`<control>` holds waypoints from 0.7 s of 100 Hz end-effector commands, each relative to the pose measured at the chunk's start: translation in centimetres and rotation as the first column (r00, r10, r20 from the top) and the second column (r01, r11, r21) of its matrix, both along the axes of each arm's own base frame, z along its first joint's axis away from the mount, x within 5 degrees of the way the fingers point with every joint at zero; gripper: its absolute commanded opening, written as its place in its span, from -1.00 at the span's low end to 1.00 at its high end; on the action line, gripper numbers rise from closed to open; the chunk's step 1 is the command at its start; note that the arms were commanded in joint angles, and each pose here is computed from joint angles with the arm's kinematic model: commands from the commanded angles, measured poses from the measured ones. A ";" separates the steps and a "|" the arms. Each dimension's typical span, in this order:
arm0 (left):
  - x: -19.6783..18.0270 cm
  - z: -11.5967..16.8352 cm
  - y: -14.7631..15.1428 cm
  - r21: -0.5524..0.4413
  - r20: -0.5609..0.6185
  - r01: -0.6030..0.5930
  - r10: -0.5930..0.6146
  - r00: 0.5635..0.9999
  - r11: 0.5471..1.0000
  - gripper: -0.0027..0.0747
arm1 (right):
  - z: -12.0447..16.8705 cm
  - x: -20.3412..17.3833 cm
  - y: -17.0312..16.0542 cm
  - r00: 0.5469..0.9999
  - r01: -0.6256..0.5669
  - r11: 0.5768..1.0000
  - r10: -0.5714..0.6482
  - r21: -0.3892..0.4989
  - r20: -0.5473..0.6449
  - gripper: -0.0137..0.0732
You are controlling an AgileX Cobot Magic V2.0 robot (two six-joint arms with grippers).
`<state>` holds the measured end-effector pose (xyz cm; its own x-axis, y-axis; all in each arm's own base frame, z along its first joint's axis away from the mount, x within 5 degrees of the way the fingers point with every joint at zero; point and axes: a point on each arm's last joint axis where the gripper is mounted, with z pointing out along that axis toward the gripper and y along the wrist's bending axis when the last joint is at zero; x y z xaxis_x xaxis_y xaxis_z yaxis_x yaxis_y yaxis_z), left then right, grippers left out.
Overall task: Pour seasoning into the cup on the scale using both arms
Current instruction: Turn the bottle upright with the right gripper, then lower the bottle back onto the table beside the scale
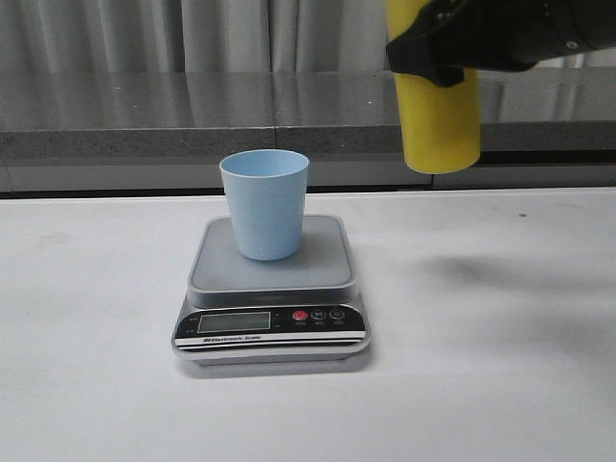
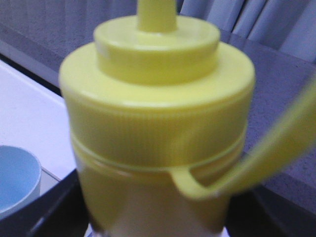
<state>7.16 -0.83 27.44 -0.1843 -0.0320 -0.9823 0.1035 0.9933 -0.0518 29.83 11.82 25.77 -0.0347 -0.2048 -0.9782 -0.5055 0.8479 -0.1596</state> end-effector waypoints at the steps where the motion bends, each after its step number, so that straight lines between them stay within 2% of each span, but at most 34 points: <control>1: 0.1 1.6 0.0 -0.021 0.099 -0.004 0.006 0.995 1.000 -0.98 | 2.2 -0.9 -0.9 0.985 -0.013 0.990 -0.011 0.140 0.171 -0.31; 30: 0.1 1.6 0.0 -0.021 0.099 -0.004 0.006 0.995 1.000 -0.98 | -1.0 -1.2 -1.6 0.995 0.009 0.991 -0.021 0.132 0.095 -0.31; 70: 0.1 1.6 0.0 -0.021 0.099 -0.004 0.006 0.995 1.000 -0.98 | -5.4 0.7 -0.9 0.996 -0.005 0.979 -0.012 0.203 0.084 -0.31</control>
<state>7.16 -0.83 27.44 -0.1843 -0.0320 -0.9823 0.1035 0.9933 -0.0518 30.10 10.88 18.38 -0.1002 -0.0965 -0.9903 -0.4975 0.8668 -0.0342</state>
